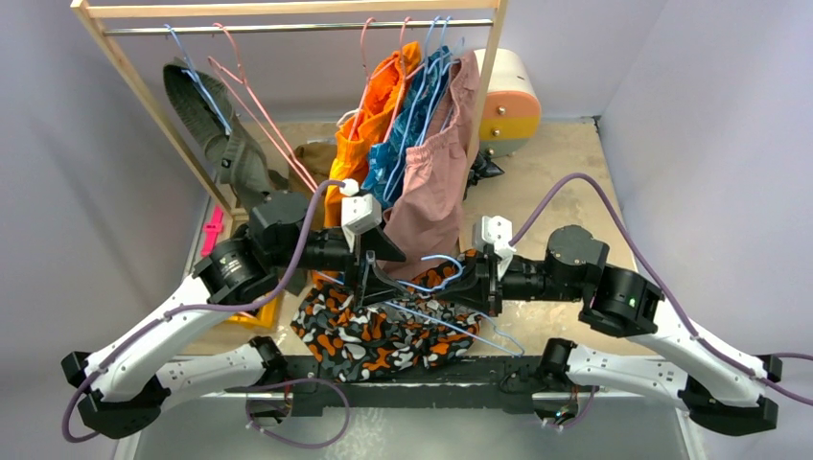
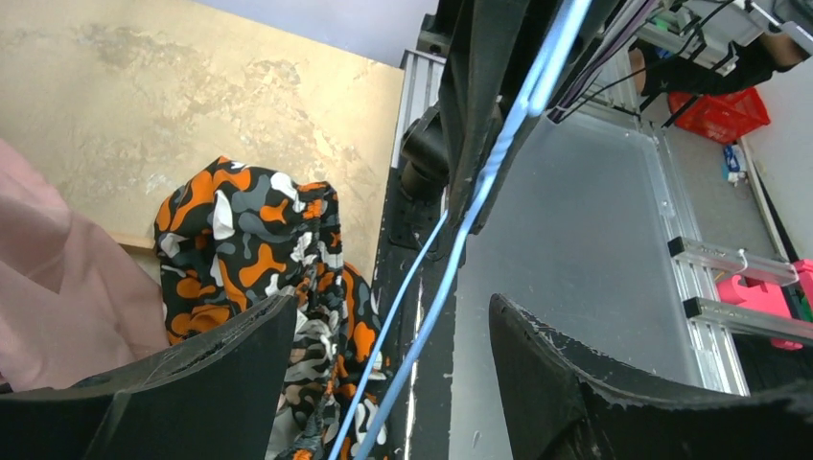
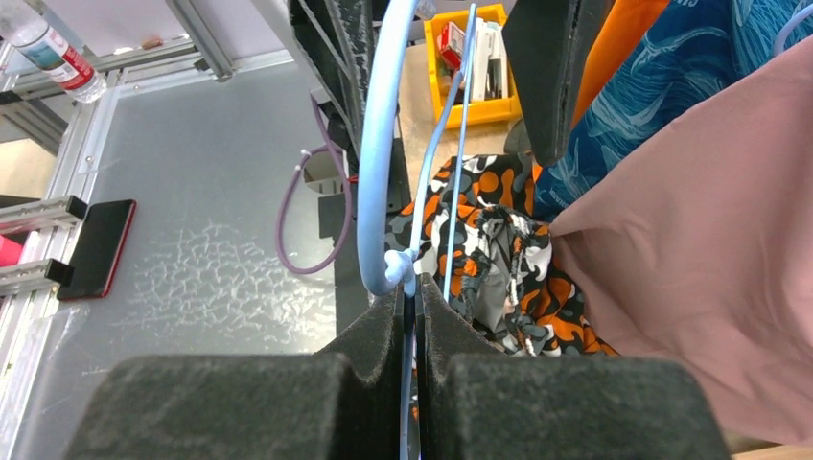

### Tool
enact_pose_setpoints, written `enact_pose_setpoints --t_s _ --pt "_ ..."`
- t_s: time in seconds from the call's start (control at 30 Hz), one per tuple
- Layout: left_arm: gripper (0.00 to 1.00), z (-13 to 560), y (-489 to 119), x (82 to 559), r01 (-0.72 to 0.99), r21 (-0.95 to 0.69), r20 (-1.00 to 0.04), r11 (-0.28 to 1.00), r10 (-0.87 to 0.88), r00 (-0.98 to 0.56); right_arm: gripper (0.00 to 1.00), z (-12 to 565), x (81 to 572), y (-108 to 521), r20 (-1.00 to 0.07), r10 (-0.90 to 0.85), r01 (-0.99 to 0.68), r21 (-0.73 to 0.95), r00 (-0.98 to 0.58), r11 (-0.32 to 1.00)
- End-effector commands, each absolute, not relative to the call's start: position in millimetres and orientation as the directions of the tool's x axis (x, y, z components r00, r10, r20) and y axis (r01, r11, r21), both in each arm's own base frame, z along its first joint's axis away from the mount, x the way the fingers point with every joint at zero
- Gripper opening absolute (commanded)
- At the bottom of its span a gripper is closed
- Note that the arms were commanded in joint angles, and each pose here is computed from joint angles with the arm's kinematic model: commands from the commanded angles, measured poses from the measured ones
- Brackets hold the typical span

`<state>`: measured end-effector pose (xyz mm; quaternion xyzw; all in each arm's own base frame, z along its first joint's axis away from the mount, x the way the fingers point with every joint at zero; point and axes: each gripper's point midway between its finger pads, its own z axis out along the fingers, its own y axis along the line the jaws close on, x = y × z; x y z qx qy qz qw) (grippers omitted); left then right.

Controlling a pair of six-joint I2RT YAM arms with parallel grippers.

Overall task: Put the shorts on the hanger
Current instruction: Hang the shorts on the hanger.

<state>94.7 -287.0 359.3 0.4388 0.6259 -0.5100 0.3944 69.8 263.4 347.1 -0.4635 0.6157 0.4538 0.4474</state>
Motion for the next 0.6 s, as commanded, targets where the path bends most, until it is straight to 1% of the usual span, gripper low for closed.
enact_pose_setpoints --t_s 0.0,0.2,0.5,0.57 --pt "0.72 380.2 -287.9 95.7 0.976 -0.204 -0.97 0.076 0.118 -0.212 0.0 373.2 59.0 262.5 -0.985 -0.091 -0.985 0.137 -0.146 0.101" --pt "0.72 389.8 -293.9 88.5 0.98 -0.199 -0.975 0.014 0.098 -0.2 0.0 386.2 47.5 261.3 -0.989 -0.07 -0.991 0.131 -0.134 0.038" --pt "0.66 387.6 -299.7 83.6 0.978 -0.206 -0.972 -0.034 0.119 -0.201 0.0 398.6 46.0 265.1 -0.992 -0.039 -0.992 0.123 -0.124 0.015" --pt "0.63 386.0 -301.2 81.5 0.976 -0.212 -0.972 -0.044 0.115 -0.206 0.0 399.8 47.5 266.3 -0.992 -0.036 -0.992 0.121 -0.122 0.02"
